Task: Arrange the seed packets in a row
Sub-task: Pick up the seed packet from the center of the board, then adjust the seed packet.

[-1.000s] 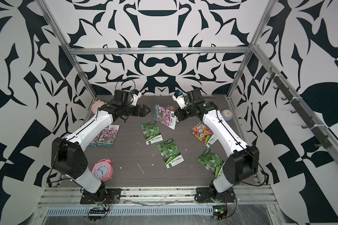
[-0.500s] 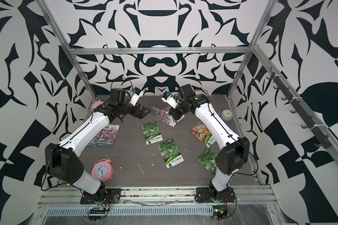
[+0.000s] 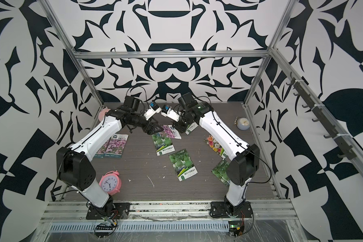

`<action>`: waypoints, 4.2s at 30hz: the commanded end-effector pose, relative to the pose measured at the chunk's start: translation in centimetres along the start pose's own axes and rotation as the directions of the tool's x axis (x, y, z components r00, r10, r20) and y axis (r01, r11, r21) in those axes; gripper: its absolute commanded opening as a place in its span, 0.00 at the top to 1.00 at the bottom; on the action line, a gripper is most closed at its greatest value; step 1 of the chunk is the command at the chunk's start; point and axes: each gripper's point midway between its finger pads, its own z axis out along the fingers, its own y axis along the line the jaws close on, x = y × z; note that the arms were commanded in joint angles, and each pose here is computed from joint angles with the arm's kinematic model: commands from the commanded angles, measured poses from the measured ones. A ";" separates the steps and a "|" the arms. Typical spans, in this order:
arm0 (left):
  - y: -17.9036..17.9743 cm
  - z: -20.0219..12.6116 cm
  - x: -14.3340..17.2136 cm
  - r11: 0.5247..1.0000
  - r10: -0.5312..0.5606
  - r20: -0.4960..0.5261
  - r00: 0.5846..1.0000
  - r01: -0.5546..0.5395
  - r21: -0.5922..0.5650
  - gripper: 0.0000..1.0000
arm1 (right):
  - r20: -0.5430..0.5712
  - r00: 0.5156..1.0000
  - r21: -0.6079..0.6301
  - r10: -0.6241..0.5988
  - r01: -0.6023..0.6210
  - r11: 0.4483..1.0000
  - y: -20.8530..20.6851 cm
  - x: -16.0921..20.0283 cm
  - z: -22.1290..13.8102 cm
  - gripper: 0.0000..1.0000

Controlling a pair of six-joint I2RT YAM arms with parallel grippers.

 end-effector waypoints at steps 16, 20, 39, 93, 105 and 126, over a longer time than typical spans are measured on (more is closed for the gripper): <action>-2.4 -2.1 0.4 0.986 -0.057 0.023 0.998 0.052 0.160 0.69 | 0.225 0.972 0.003 -0.062 0.063 0.998 1.5 -4.1 -4.2 1.00; -1.2 -2.3 -0.5 0.992 -0.089 0.045 0.995 0.084 0.091 0.92 | 0.223 0.974 0.007 -0.041 0.041 0.999 1.3 -4.1 -4.1 1.00; 7.2 -7.2 9.7 0.528 -0.619 0.284 0.732 0.656 -0.539 1.00 | 0.476 0.630 0.168 0.614 -0.750 0.639 -4.0 6.7 -6.6 0.37; 9.8 -9.0 19.8 0.209 -0.795 0.279 0.539 0.675 -0.707 0.16 | 0.209 0.592 0.119 0.779 -0.806 0.580 0.5 9.1 5.9 0.34; 6.5 -1.0 17.0 0.381 -0.900 0.076 0.428 0.861 -0.337 0.22 | 0.169 0.584 -0.031 0.794 -0.802 0.597 3.1 6.3 8.3 0.39; 6.2 -0.6 18.7 0.183 -0.948 0.196 0.250 0.934 -0.306 0.62 | 0.074 0.422 -0.212 0.904 -0.879 0.427 6.7 2.9 16.1 0.56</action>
